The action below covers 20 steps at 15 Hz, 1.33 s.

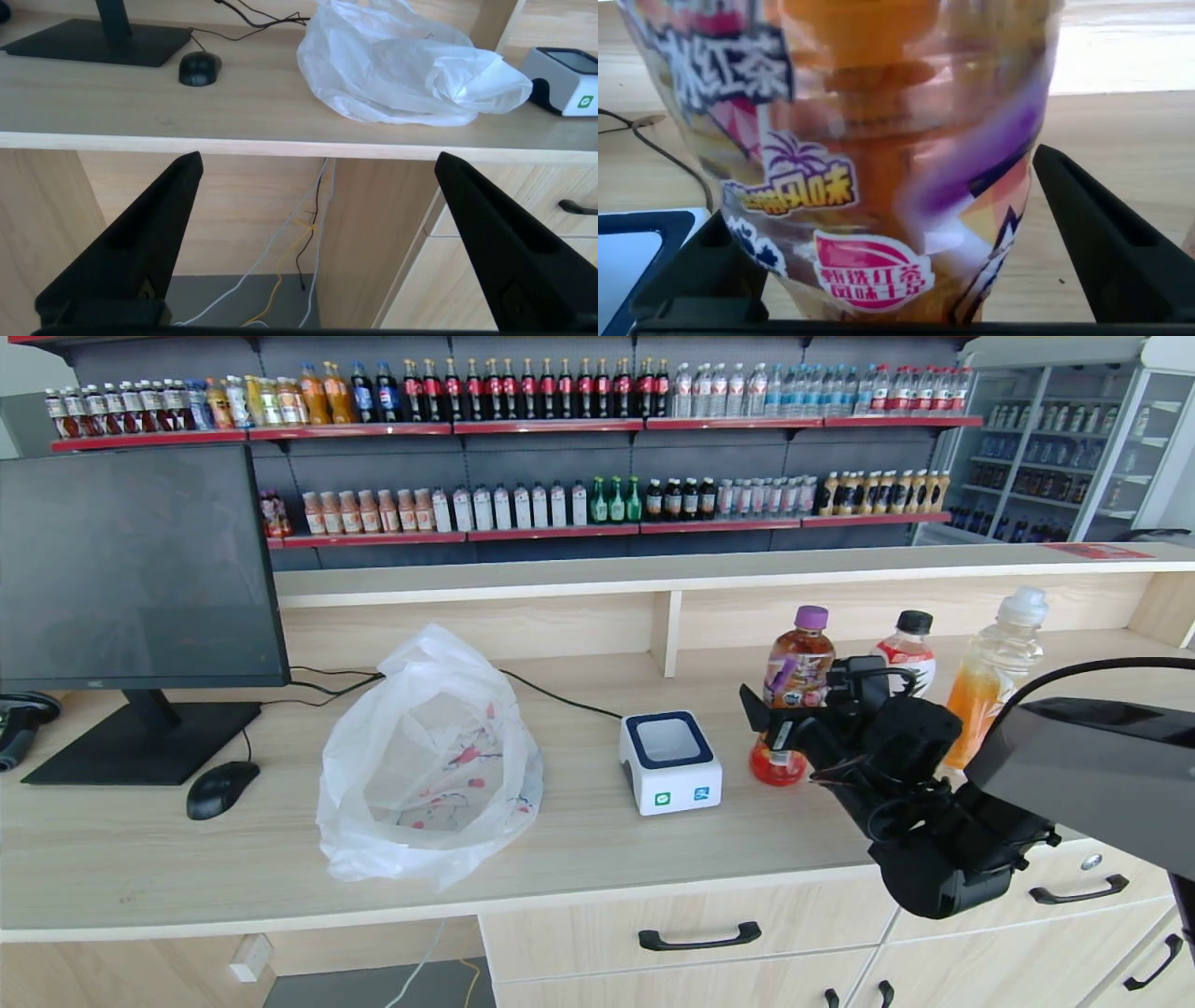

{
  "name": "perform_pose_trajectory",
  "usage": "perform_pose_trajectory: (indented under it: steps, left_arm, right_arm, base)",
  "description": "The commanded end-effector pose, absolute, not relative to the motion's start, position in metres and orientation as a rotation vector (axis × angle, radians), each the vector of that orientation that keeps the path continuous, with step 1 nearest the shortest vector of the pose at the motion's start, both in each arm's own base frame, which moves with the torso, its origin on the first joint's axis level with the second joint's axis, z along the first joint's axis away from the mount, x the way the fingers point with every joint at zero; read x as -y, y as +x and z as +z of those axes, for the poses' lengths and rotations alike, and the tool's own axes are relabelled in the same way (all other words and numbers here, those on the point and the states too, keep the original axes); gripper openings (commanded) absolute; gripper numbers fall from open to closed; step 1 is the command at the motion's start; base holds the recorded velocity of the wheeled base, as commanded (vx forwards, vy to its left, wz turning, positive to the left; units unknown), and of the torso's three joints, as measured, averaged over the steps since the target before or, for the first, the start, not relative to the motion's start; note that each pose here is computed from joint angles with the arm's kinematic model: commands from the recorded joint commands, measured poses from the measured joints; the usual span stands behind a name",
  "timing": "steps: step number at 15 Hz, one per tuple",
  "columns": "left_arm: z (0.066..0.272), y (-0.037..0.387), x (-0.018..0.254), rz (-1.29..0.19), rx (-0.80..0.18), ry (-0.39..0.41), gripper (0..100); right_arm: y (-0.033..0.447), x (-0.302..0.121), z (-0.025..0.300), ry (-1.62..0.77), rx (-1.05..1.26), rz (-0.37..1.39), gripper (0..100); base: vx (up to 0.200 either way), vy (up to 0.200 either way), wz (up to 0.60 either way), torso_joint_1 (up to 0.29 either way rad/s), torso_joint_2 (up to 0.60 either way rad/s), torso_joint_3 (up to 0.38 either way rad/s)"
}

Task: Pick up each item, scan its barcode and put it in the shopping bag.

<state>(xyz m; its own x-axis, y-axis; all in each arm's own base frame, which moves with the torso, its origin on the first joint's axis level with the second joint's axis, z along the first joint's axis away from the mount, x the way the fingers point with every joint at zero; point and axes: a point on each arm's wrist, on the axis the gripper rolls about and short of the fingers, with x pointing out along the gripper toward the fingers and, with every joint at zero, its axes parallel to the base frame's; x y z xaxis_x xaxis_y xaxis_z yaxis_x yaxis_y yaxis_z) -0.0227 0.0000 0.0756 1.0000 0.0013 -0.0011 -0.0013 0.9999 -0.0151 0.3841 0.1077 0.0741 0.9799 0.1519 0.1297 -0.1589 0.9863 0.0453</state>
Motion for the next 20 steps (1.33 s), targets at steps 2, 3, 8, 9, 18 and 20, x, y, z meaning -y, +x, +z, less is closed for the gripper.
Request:
perform_pose_trajectory:
  steps: [2,3,8,9,18,20]
  left_arm:
    - [0.076,-0.023,0.000,0.002,0.000,-0.015,100]
    - [0.076,-0.023,0.000,0.002,0.000,-0.015,100]
    - [0.076,-0.023,0.000,0.002,0.000,-0.015,100]
    - [0.076,-0.023,0.000,0.002,0.000,-0.015,100]
    - [0.076,-0.023,0.000,0.002,0.000,-0.015,100]
    - [0.076,-0.023,0.000,0.002,0.000,-0.015,100]
  right_arm:
    - [0.389,-0.109,0.068,0.055,0.123,0.160,100]
    - [0.391,-0.110,0.067,0.055,0.124,0.161,100]
    - [0.398,-0.112,0.068,0.064,0.148,0.166,0]
    - [0.397,-0.112,0.067,0.063,0.145,0.166,0]
    - [0.393,-0.111,0.085,0.067,0.183,0.163,0]
    - [0.390,-0.111,0.095,0.072,0.208,0.165,0]
  base:
    - [0.000,0.000,0.00,0.000,0.00,0.000]
    - [0.000,0.000,0.00,0.000,0.00,0.000]
    - [0.000,0.000,0.00,0.000,0.00,0.000]
    - [0.000,0.000,0.00,0.000,0.00,0.000]
    - [0.000,0.000,0.00,0.000,0.00,0.000]
    - [0.000,0.000,0.00,0.000,0.00,0.000]
